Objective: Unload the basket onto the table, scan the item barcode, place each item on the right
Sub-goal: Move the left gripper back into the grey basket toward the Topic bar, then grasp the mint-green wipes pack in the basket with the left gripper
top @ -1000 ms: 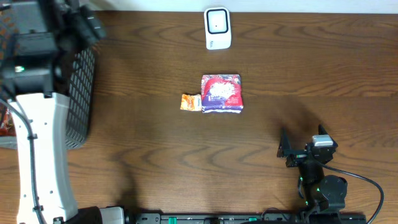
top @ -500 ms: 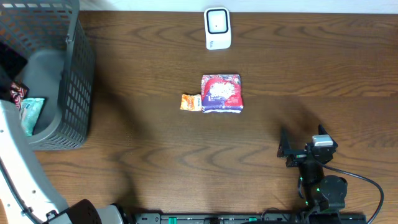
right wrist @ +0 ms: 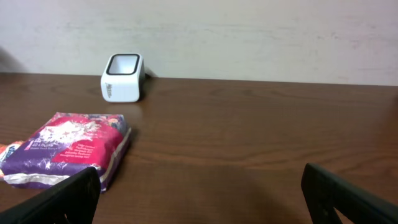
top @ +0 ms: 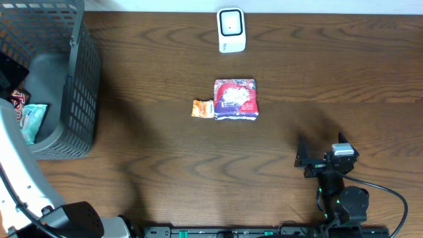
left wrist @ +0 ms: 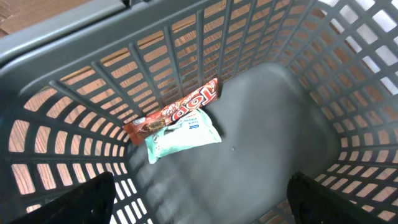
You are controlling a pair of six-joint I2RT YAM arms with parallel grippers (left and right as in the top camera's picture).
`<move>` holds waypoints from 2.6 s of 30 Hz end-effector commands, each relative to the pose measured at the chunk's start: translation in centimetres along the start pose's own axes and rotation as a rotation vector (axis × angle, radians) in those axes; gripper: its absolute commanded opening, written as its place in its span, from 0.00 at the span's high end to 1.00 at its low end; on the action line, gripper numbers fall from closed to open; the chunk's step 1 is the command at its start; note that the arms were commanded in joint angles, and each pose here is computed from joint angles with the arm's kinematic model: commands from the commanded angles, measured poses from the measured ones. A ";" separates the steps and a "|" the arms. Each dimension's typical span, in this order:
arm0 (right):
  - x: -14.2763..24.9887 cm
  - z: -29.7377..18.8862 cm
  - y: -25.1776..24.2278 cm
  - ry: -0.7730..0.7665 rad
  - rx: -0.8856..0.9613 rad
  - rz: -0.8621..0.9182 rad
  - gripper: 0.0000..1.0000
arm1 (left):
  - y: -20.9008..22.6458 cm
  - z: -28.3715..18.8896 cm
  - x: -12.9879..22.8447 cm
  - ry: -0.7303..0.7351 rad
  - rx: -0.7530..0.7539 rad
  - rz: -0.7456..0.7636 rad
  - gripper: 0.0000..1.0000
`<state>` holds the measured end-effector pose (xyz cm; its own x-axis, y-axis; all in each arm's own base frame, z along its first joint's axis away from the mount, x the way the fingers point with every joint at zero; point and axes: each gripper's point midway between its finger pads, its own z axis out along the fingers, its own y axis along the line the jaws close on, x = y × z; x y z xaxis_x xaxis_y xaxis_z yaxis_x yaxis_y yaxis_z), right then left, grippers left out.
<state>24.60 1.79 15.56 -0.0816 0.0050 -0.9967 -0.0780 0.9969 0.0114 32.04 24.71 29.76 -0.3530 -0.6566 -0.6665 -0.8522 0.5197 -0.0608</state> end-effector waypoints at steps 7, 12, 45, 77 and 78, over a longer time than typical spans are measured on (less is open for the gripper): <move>0.1 0.0 0.1 0.002 0.000 -0.015 0.01 | 0.3 1.5 0.5 0.029 -0.036 0.051 0.02; 0.1 0.0 0.1 0.002 0.000 -0.015 0.00 | 0.3 1.6 0.6 0.032 -0.037 0.053 0.02; 0.1 0.0 0.1 0.002 0.000 -0.016 0.01 | 0.7 8.4 3.1 0.175 -0.138 0.353 0.00; 0.1 0.0 0.1 0.002 0.000 -0.016 0.01 | 1.1 13.5 6.7 0.327 -0.137 0.634 0.06; 0.1 0.0 0.1 0.002 0.000 -0.016 0.01 | 1.3 13.8 7.1 0.343 -0.140 0.642 0.07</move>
<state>24.60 1.79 15.56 -0.0816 0.0050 -0.9967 -0.0780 0.9969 0.0114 34.49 27.98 16.45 -0.8386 -0.4250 -0.3408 -0.5319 0.7736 0.3443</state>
